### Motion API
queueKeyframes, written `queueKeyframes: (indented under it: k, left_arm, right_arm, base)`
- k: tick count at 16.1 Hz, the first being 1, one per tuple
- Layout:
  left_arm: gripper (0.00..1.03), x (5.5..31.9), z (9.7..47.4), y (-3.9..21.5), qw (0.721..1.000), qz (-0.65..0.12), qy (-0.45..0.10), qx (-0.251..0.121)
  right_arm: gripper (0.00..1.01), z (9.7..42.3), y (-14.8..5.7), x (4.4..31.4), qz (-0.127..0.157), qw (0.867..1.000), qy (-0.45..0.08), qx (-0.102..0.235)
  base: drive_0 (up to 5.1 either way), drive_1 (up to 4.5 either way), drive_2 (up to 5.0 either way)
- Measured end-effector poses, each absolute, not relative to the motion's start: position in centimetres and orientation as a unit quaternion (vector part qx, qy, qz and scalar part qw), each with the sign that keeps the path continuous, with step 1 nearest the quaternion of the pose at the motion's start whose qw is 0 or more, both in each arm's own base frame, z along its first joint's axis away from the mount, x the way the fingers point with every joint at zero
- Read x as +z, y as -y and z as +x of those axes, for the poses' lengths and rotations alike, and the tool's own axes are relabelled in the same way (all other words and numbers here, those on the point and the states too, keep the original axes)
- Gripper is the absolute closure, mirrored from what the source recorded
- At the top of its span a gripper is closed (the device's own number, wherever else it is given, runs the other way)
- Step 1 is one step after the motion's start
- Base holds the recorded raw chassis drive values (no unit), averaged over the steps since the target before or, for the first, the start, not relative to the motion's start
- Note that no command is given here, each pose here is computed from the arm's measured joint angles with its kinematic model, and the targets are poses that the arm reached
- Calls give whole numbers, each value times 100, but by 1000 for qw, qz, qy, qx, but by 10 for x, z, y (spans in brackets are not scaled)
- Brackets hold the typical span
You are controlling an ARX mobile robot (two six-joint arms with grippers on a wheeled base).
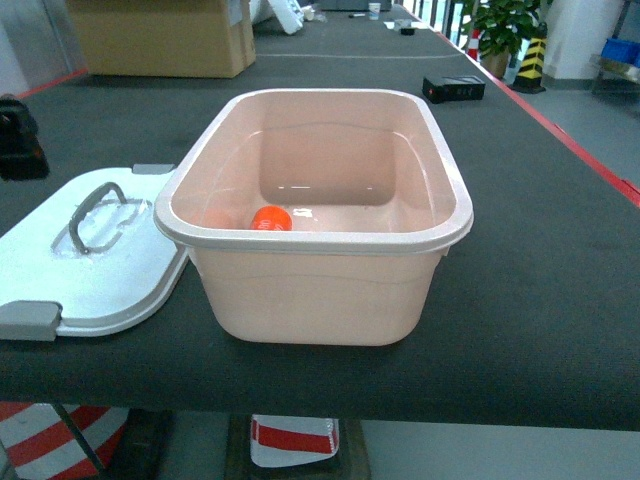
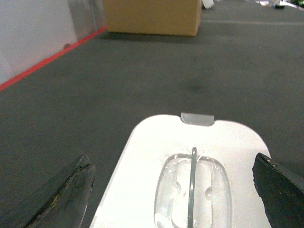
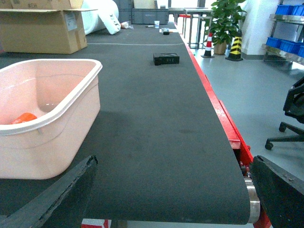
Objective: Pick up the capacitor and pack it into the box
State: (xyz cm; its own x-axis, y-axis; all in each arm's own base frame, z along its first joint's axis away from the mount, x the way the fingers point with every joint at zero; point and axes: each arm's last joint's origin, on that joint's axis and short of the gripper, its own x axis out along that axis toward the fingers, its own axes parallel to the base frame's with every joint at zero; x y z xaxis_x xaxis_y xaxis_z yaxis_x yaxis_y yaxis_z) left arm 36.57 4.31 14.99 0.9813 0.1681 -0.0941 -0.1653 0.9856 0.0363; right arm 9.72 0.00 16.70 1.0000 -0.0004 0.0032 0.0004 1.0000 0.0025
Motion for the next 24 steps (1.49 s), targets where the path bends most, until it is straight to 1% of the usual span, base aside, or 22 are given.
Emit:
queueKeyframes:
  k: [2,3,12,18,19,24]
  left_arm:
    - [5,126,384,-44,995,16,-75,67]
    - [5,122,388,-44,994,18,-81,66]
    - [5,101,406,-46,991,22,-114,63]
    - [5,94,420,-46,991,19,-123,45]
    - [11,91,425,-46,991,19,-126,41]
    - [67,73,430,-46,987,13,-158,34]
  right_arm:
    - [3,97,0,167,1,1000,2,0]
    - [3,97,0,167,1,1000,2,0]
    - [3,97,0,167,1,1000,2,0]
    - [3,97,0,167,1,1000,2,0]
    - [3,97,0,167,1,1000,2,0]
    - [3,97,0,167,1,1000,2,0]
  base:
    - [0,0,0]
    - [0,0,0]
    - [0,0,0]
    - [0,0,0]
    - [0,0,0]
    - [0,0,0]
